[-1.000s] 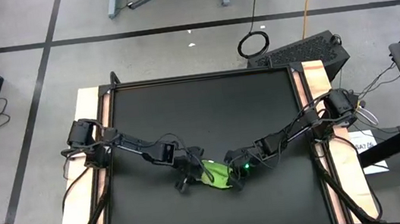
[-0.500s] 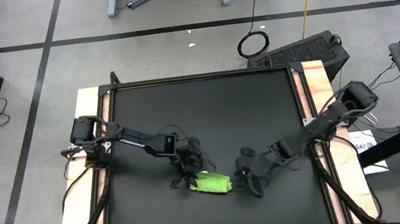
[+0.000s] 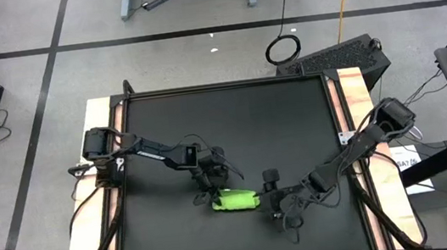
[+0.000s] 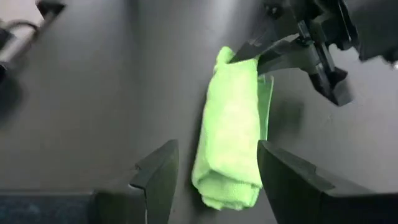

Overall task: Roll towel into tight, uniform cylinder
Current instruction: Roll the green towel

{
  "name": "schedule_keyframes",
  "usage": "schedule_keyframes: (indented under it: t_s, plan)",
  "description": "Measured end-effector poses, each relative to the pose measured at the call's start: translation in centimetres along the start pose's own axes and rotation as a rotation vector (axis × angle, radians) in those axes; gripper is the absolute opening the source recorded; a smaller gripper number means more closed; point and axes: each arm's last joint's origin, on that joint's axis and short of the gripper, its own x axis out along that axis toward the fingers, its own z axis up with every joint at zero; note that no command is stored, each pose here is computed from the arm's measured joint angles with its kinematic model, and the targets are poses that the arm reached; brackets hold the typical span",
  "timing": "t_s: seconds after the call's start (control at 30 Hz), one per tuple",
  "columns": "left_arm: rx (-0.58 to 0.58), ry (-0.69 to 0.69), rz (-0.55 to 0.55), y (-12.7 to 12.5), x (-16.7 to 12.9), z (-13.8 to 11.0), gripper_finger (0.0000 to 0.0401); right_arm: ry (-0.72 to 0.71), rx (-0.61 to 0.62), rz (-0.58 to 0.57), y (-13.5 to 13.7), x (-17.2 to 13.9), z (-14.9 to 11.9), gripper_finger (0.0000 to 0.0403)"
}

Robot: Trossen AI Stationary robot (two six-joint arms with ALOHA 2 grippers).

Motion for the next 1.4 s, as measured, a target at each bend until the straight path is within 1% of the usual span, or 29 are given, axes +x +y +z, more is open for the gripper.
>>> schedule_keyframes:
  t_s: [0.1, 0.2, 0.37, 0.47, 0.67, 0.73, 0.8, 0.87, 0.93, 1.07, 1.2, 1.27, 1.4]
  plan:
    - [-0.073, 0.034, -0.053, 0.7, 0.8, -0.7, 0.0030, 0.021, -0.053, -0.027, 0.5, 1.3, 0.0, 0.0208]
    - [-0.104, 0.043, -0.083, 1.0, 1.3, -0.8, 0.0030, 0.025, -0.064, -0.071, 0.9, 2.4, 0.0, 0.0208]
    - [-0.113, 0.048, -0.085, 1.1, 1.4, -0.8, 0.0031, 0.056, -0.072, -0.076, 1.4, 3.6, -0.6, 0.0208]
    - [-0.131, 0.043, -0.096, 1.2, 1.2, -0.5, 0.0031, 0.063, -0.075, -0.076, 1.6, 3.9, -0.9, 0.0208]
    - [-0.150, 0.026, -0.125, 1.6, 0.7, 0.0, 0.0031, 0.127, -0.063, -0.081, 1.4, 4.3, -1.9, 0.0208]
    - [-0.155, 0.025, -0.151, 1.7, 0.5, 0.0, 0.0031, 0.145, -0.042, -0.074, 1.4, 4.7, -2.2, 0.0206]
    - [-0.158, 0.023, -0.159, 1.8, 0.4, 0.0, 0.0032, 0.166, 0.005, -0.084, 1.4, 5.0, -2.8, 0.0198]
    - [-0.159, 0.022, -0.172, 1.8, 0.4, 0.0, 0.0036, 0.180, 0.068, -0.096, 1.2, 5.4, -3.4, 0.0180]
    - [-0.159, 0.022, -0.180, 1.8, 0.4, 0.0, 0.0043, 0.181, 0.126, -0.085, 1.1, 5.8, -3.8, 0.0155]
    - [-0.158, 0.022, -0.155, 1.9, 0.4, -0.1, 0.0067, 0.187, 0.206, -0.030, 0.9, 6.2, -3.8, 0.0087]
    - [-0.149, 0.011, -0.131, 1.9, 0.4, 0.1, 0.0112, 0.204, 0.261, 0.011, 0.5, 6.3, -3.6, 0.0021]
    - [-0.148, 0.007, -0.125, 2.0, 0.3, 0.1, 0.0143, 0.216, 0.287, 0.039, 0.4, 6.4, -3.6, 0.0011]
    - [-0.173, -0.003, -0.118, 2.3, 0.0, 0.3, 0.0208, 0.231, 0.346, 0.057, 0.2, 6.5, -3.6, 0.0027]
